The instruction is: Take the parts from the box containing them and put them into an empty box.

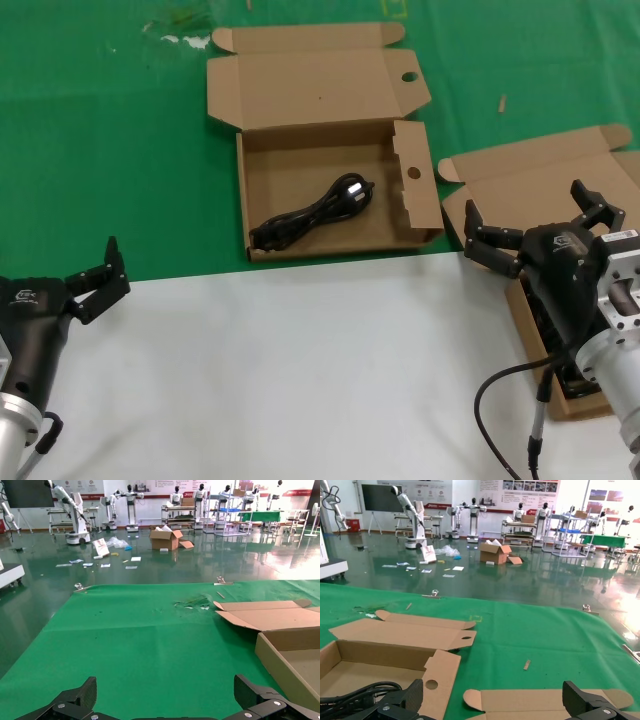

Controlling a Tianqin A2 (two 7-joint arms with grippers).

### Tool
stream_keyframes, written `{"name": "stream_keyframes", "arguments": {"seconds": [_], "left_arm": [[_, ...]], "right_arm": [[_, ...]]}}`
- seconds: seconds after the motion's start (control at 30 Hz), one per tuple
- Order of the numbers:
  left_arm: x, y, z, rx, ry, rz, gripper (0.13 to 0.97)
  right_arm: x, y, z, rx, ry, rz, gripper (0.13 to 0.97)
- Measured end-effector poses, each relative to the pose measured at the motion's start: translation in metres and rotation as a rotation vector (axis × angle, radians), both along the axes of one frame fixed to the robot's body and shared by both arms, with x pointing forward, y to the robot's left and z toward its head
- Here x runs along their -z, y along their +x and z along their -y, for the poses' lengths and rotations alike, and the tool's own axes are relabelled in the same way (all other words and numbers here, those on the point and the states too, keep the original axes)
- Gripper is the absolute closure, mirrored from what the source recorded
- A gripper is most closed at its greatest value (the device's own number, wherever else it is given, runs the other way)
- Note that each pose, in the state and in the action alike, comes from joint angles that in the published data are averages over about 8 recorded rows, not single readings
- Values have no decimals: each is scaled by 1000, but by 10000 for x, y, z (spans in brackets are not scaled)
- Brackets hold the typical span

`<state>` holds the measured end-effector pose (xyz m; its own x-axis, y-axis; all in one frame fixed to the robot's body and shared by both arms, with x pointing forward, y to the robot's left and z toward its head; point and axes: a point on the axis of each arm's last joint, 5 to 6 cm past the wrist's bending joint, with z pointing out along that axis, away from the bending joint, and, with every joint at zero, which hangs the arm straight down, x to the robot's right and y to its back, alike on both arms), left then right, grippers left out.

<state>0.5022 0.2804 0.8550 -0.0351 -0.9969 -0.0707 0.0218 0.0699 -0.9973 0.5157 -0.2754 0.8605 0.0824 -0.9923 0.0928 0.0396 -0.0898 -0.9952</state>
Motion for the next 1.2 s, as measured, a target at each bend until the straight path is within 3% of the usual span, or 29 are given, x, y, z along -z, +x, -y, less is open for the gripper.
{"name": "stream_keyframes", "arguments": {"seconds": [1.2], "left_arm": [[0, 0, 0, 0, 0, 0, 132]], "right_arm": [[0, 0, 0, 0, 0, 0, 130]]}}
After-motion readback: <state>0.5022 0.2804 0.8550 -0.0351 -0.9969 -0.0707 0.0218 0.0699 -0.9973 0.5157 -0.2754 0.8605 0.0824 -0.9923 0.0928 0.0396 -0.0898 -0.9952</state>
